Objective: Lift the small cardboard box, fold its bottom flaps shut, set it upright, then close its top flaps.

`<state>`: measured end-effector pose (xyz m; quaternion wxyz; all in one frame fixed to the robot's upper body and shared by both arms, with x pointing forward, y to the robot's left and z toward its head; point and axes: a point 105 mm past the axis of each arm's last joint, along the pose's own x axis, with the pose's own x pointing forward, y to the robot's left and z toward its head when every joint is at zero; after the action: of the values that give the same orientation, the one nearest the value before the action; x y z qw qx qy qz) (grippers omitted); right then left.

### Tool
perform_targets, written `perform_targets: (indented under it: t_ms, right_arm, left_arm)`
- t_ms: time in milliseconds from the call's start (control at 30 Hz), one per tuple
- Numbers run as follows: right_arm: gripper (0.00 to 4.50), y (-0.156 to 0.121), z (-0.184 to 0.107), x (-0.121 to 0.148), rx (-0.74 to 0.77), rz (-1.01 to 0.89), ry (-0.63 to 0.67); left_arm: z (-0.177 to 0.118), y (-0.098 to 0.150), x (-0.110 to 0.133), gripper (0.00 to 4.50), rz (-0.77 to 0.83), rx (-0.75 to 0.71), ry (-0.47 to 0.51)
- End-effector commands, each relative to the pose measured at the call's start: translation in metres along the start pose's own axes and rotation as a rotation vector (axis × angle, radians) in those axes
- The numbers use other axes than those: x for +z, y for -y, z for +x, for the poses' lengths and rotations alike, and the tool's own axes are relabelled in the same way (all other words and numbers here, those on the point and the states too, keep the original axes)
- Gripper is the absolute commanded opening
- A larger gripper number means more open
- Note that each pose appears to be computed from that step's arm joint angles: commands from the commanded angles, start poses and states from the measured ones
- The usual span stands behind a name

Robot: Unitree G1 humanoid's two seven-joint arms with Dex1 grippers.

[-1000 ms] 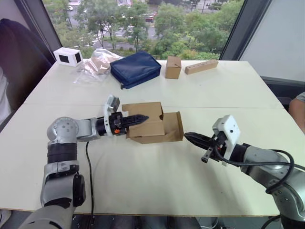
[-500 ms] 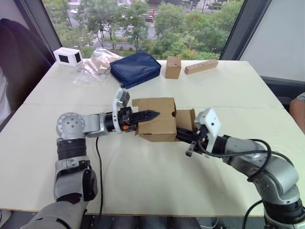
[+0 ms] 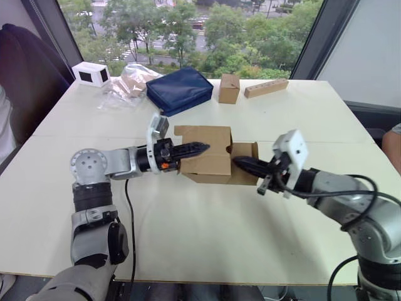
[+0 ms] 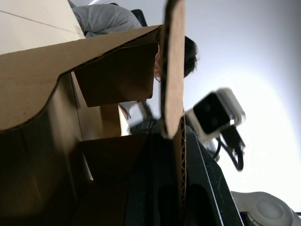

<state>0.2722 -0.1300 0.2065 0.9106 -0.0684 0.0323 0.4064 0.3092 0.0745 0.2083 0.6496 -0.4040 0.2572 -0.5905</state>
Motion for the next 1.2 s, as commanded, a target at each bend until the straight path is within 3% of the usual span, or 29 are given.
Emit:
perform_targets:
  t_ms: [33,100,267,400,433,600,800,1200]
  right_arm:
    - [0.25,0.012,-0.020,0.008,-0.055,0.048,0.043]
    - [0.68,0.016,-0.027,0.005,-0.067,0.109,0.053]
    - [2.80,0.026,-0.035,-0.009,-0.090,0.278,0.078]
    - [4.32,0.042,-0.034,-0.035,-0.170,0.345,0.033]
    - [4.47,0.046,-0.032,-0.041,-0.185,0.380,0.035]
    - [4.47,0.053,-0.027,-0.052,-0.169,0.624,0.140]
    - [4.47,0.030,-0.018,-0.043,0.026,0.922,0.306]
    - [4.47,-0.008,-0.004,-0.003,0.192,1.092,0.457]
  left_arm:
    - [-0.005,0.012,0.001,0.01,0.040,-0.027,0.001]
    - [-0.006,0.013,0.001,0.00,0.042,-0.028,0.002]
    - [-0.008,0.017,0.002,0.00,0.051,-0.037,0.011]
    - [-0.009,0.022,0.003,0.00,0.064,-0.047,0.022]
    - [-0.009,0.022,0.003,0.00,0.066,-0.048,0.024]
    - [-0.011,0.023,0.002,0.00,0.067,-0.045,0.032]
    - [-0.009,0.023,0.003,0.00,0.069,-0.045,0.052]
    - [-0.009,0.021,0.002,0.00,0.068,-0.035,0.069]
